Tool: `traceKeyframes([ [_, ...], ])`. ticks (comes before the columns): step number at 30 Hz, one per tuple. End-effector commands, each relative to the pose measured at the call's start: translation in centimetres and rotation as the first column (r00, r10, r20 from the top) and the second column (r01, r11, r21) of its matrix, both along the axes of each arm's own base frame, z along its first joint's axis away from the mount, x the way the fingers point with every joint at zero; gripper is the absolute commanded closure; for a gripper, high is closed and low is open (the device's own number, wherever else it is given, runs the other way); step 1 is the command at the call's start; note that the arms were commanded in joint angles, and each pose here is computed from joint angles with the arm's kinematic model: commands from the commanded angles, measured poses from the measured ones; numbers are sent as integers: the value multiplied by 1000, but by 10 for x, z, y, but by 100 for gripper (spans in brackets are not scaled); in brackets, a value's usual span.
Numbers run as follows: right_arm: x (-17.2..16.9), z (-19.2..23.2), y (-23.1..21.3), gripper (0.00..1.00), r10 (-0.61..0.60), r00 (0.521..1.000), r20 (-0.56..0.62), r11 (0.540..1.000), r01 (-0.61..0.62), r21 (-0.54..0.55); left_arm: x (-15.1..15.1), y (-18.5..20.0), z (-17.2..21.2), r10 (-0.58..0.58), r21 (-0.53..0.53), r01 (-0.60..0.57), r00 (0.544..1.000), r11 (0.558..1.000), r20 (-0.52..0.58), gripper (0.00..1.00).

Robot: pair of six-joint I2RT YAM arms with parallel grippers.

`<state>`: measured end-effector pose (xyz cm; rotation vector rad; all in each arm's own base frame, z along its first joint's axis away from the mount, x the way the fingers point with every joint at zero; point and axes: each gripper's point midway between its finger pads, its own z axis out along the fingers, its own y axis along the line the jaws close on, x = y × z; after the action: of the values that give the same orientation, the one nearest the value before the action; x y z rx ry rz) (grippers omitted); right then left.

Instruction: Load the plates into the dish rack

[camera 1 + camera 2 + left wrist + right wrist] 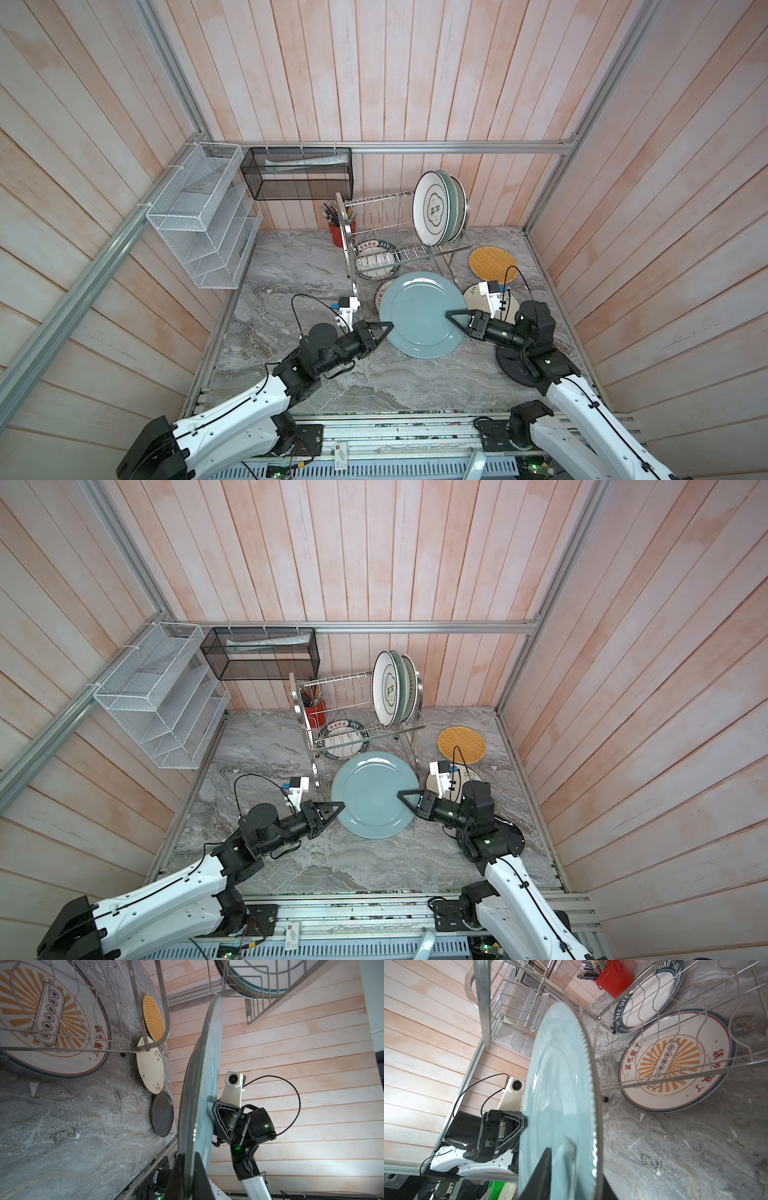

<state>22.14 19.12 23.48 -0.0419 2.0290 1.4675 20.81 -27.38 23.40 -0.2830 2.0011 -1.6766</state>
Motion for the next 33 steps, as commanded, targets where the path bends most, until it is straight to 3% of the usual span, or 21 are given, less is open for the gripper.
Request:
traceKeyframes([
  [1,-8,8,4,84,37,999,32,999,-38,24,2,2,60,17,-127,2,989,992,146,100],
  [3,-7,8,3,100,23,999,25,999,-23,26,3,3,57,23,-115,-6,989,993,144,100],
  [7,0,13,-7,100,-63,998,18,998,63,-6,2,5,51,23,-86,-10,989,996,147,99],
  [11,12,15,-21,100,-166,986,20,984,167,-56,2,16,45,57,-49,-50,986,998,156,28],
  [13,18,13,-30,100,-218,976,20,972,219,-89,1,25,46,83,-21,-80,980,997,181,8],
  [14,21,14,-36,100,-248,968,26,963,249,-107,-1,31,46,98,-5,-99,976,995,193,3],
  [21,21,39,-73,100,-406,907,111,892,420,-168,-13,72,62,160,129,-215,926,968,343,0],
  [24,16,65,-92,100,-481,856,186,842,511,-175,-18,89,73,167,192,-270,889,944,427,0],
  [33,4,140,-163,100,-699,597,392,571,797,-195,-9,128,86,161,402,-467,786,787,597,0],
])
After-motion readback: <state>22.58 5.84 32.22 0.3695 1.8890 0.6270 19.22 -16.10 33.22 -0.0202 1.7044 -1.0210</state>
